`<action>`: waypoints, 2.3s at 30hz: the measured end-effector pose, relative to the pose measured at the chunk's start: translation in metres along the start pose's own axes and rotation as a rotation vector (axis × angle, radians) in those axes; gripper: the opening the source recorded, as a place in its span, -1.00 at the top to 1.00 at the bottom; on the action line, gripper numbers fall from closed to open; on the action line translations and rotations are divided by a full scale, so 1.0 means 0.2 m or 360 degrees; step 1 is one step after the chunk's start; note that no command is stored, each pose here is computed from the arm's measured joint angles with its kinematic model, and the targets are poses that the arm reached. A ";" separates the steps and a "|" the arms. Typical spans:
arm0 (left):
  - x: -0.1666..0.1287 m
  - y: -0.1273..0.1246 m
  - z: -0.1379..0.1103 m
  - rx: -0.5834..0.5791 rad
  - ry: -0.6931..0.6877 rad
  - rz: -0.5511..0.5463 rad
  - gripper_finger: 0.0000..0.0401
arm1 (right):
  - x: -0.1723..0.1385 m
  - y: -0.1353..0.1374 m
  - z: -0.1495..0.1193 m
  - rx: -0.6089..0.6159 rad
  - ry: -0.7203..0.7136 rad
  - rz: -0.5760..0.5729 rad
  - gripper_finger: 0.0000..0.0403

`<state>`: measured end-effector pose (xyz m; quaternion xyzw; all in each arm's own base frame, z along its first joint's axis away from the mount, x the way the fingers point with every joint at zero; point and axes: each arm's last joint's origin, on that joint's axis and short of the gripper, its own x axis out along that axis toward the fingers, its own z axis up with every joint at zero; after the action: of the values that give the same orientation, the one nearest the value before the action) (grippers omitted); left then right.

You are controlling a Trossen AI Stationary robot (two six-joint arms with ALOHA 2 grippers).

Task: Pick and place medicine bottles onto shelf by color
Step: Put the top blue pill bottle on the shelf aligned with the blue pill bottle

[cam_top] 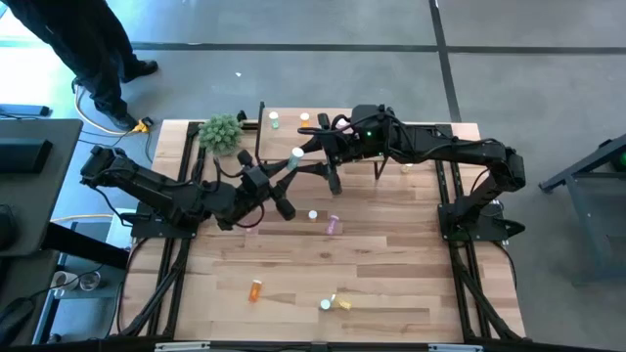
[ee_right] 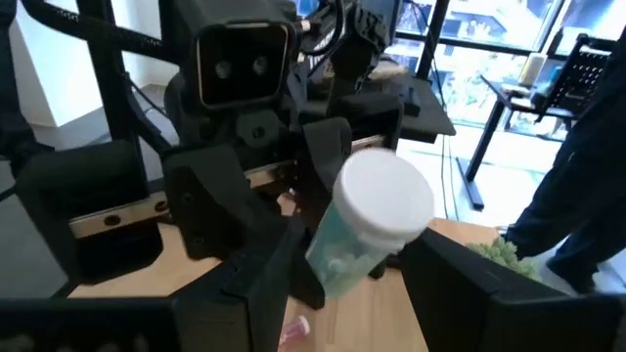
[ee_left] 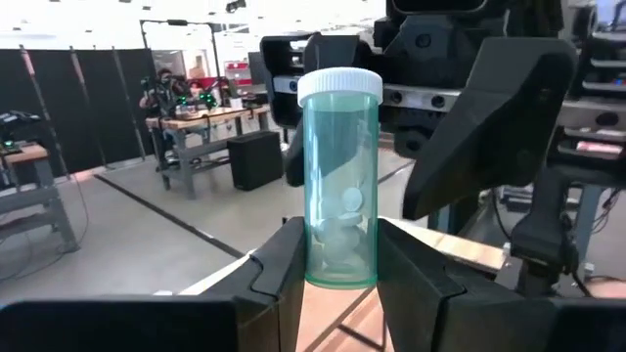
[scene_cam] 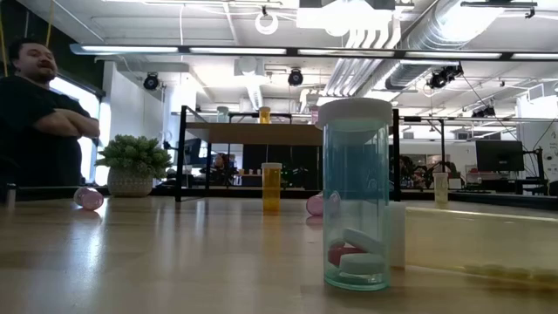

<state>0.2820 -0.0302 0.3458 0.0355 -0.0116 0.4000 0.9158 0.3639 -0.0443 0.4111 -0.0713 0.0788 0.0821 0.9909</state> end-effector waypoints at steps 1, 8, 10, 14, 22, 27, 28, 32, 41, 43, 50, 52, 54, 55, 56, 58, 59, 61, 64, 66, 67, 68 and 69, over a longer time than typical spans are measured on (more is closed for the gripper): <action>0.00 0.00 0.00 -0.0005 -0.0006 -0.0015 0.51 | 0.00 0.00 0.00 -0.0001 -0.0009 -0.0003 0.12; 0.04 0.02 0.00 -0.0013 -0.0021 -0.0039 0.51 | 0.00 0.00 0.01 0.0012 -0.0029 -0.0012 0.18; 0.05 0.03 0.00 -0.0012 -0.0022 -0.0039 0.51 | 0.00 0.00 0.01 0.0031 -0.0027 -0.0014 0.26; 0.06 0.04 0.00 -0.0005 -0.0023 -0.0044 0.51 | 0.00 0.00 0.01 0.0032 -0.0023 -0.0016 0.41; 0.08 0.04 0.00 0.0008 -0.0033 -0.0095 0.51 | 0.00 0.00 0.01 0.0036 -0.0016 -0.0007 0.50; 0.08 0.04 0.00 0.0046 -0.0037 -0.0114 0.51 | 0.00 0.00 0.00 0.0036 -0.0012 -0.0005 0.51; 0.08 0.04 0.00 0.0052 -0.0037 -0.0115 0.51 | 0.00 0.00 0.00 0.0037 -0.0009 -0.0004 0.51; 0.08 0.04 -0.01 0.0076 -0.0022 -0.0114 0.51 | 0.00 0.00 0.00 0.0046 0.0006 -0.0002 0.51; 0.08 0.04 -0.03 0.0163 0.0025 -0.0123 0.31 | 0.00 -0.01 -0.03 0.0093 0.0098 -0.0065 0.51; 0.08 0.04 -0.04 0.0160 0.0042 -0.0124 0.23 | 0.00 -0.01 -0.04 0.0097 0.0120 -0.0084 0.51; 0.07 0.04 -0.08 0.0136 0.0143 -0.0134 0.05 | 0.00 -0.01 -0.09 0.0133 0.0295 -0.0176 0.51; 0.06 0.04 -0.09 0.0130 0.0175 -0.0139 0.04 | -0.01 0.00 -0.10 0.0158 0.0342 -0.0173 0.51; 0.05 0.04 -0.09 0.0132 0.0202 -0.0145 0.04 | -0.01 0.00 -0.11 0.0199 0.0389 -0.0170 0.51; 0.05 0.04 -0.10 0.0142 0.0218 -0.0150 0.04 | -0.01 0.00 -0.12 0.0215 0.0422 -0.0166 0.51; 0.04 0.04 -0.10 0.0146 0.0235 -0.0170 0.04 | -0.01 0.00 -0.13 0.0235 0.0453 -0.0163 0.51; 0.03 0.05 -0.10 0.0116 0.0259 -0.0232 0.04 | -0.02 0.01 -0.15 0.0286 0.0507 -0.0161 0.51; 0.02 0.05 -0.10 0.0102 0.0278 -0.0274 0.04 | -0.02 0.01 -0.16 0.0315 0.0536 -0.0160 0.51; 0.01 0.06 -0.10 0.0062 0.0315 -0.0363 0.04 | -0.03 0.02 -0.18 0.0357 0.0598 -0.0158 0.51; -0.01 0.08 -0.10 0.0009 0.0380 -0.0499 0.04 | -0.02 0.03 -0.20 0.0429 0.0660 -0.0151 0.51; -0.01 0.08 -0.10 -0.0023 0.0408 -0.0564 0.04 | -0.01 0.05 -0.22 0.0472 0.0701 -0.0143 0.51; -0.01 0.08 -0.10 -0.0023 0.0431 -0.0592 0.04 | 0.00 0.06 -0.22 0.0491 0.0709 -0.0136 0.51; -0.01 0.09 -0.11 -0.0022 0.0456 -0.0614 0.04 | 0.00 0.07 -0.23 0.0516 0.0734 -0.0127 0.51; -0.01 0.10 -0.10 -0.0034 0.0464 -0.0631 0.04 | 0.01 0.08 -0.25 0.0539 0.0775 -0.0117 0.51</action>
<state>0.2655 -0.0166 0.3264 -0.0306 0.1236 0.2133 0.9686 0.3562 -0.0363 0.3604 0.0745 0.3242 0.0124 0.9430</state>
